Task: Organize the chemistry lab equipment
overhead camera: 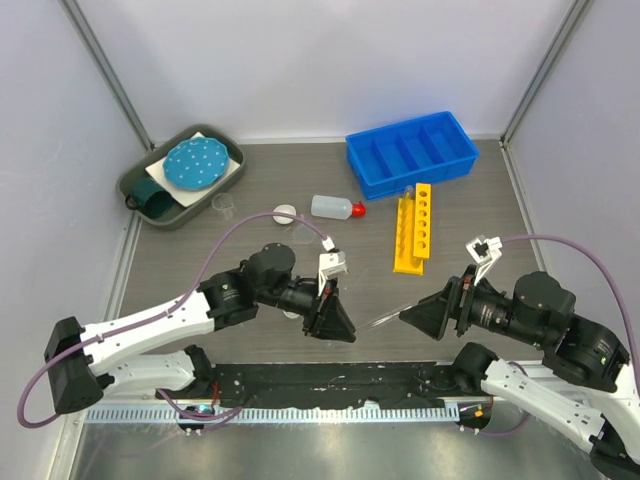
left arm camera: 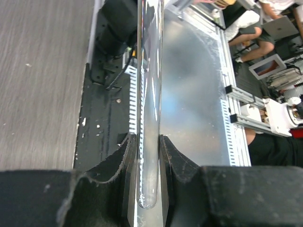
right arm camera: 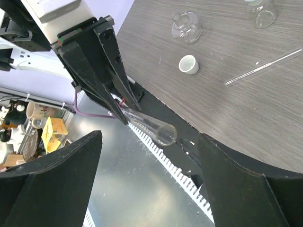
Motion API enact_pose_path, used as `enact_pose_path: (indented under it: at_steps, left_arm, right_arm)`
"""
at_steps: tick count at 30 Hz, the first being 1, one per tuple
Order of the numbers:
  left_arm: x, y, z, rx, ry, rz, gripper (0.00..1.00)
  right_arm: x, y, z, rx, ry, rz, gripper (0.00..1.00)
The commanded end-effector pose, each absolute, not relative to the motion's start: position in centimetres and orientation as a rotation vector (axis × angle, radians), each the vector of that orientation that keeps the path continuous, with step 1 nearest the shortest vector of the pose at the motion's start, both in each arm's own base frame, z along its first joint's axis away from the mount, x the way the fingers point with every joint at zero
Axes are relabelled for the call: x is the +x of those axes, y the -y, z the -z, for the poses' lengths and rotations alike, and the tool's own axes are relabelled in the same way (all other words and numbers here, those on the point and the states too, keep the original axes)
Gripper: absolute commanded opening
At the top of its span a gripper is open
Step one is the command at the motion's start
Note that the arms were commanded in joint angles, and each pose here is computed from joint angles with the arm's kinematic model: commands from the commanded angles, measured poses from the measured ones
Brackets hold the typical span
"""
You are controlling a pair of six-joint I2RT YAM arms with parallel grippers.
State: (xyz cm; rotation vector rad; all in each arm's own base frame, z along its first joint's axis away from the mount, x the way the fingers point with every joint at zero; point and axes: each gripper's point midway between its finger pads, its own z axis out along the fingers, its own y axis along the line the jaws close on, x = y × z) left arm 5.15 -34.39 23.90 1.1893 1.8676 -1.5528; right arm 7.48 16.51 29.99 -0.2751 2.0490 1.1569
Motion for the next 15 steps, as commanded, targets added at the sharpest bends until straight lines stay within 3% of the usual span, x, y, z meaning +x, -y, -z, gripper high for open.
enact_pose_path:
  at_steps: [1, 11, 15]
  left_arm:
    - [3.6, 34.1, -26.8, 1.233, -1.66, 1.697, 0.05]
    - [3.6, 34.9, -25.8, 1.234, -1.632, 1.772, 0.04]
    - [3.7, 35.0, -25.9, 1.241, -1.611, 1.789, 0.03]
  right_arm:
    - [6.1, -16.7, -30.3, -0.303, -2.044, -1.236, 0.87]
    - [5.6, -18.9, -30.2, -0.344, -2.027, -1.376, 0.8]
    - [5.7, -19.1, -30.2, -0.349, -2.029, -1.373, 0.65]
